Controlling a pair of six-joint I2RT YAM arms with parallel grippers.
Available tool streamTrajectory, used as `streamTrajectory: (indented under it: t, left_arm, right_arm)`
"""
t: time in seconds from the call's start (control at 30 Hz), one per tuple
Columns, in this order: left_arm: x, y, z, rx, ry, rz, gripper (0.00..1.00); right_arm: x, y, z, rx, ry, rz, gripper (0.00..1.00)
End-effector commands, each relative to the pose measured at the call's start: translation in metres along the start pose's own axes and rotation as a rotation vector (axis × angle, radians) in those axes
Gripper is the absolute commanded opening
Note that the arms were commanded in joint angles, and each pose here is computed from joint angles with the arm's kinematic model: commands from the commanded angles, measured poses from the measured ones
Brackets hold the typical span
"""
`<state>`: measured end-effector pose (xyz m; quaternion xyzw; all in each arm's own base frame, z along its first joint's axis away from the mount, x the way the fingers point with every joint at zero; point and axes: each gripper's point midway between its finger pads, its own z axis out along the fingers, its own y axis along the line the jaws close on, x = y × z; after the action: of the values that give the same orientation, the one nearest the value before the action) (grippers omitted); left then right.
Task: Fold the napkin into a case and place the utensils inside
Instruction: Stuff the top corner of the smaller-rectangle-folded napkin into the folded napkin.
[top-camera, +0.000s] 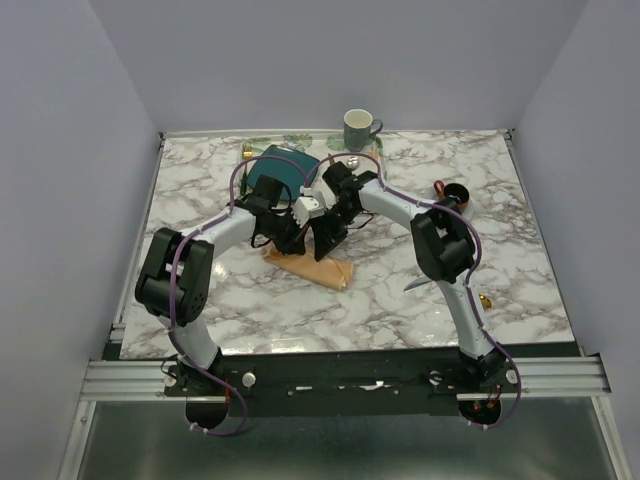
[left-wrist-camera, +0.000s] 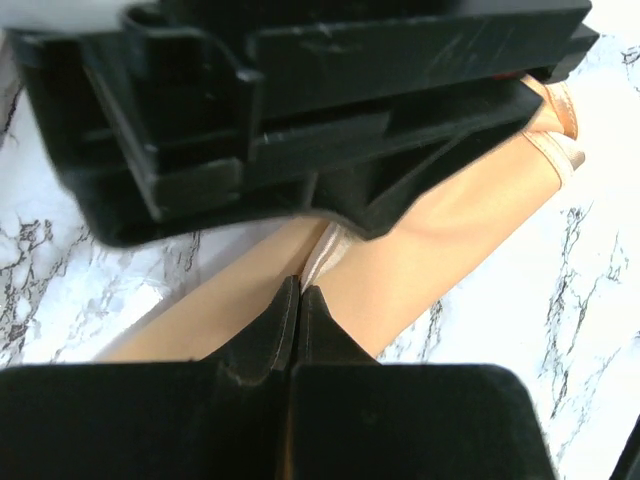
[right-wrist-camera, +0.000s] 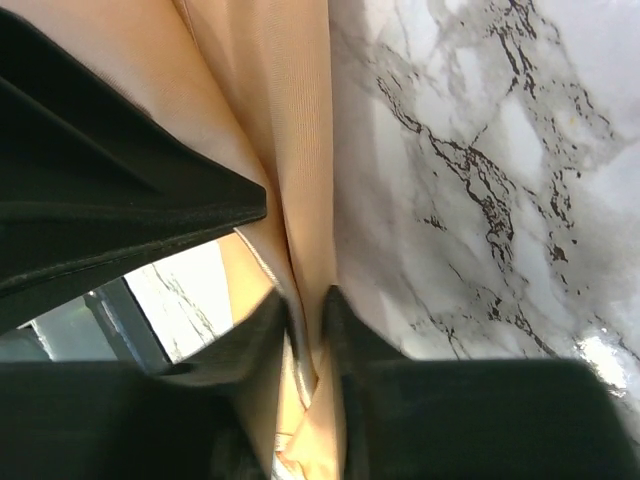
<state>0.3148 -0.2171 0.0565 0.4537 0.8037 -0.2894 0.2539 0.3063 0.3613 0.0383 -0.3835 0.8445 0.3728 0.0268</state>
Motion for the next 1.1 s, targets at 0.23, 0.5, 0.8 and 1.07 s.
streamTrajectory:
  t: [0.23,0.5,0.8,1.07]
  left_arm:
    - [-0.015,0.006,-0.024,0.004,-0.053,-0.064,0.38]
    - [-0.012,0.011,-0.097,0.022,-0.183,-0.214,0.75]
    - [0.014,0.008,-0.101,-0.031,-0.235,-0.323,0.81]
    - [0.02,0.037,-0.079,-0.146,-0.209,-0.339,0.7]
  right_arm:
    - [0.008,-0.01,0.01,-0.015,0.027,-0.046,0.01]
    - [0.014,-0.005,0.01,-0.042,0.041,-0.177,0.01]
    - [0.002,-0.004,0.008,-0.013,0.03,-0.326,0.01]
    - [0.0,0.001,0.012,-0.024,0.041,-0.415,0.01]
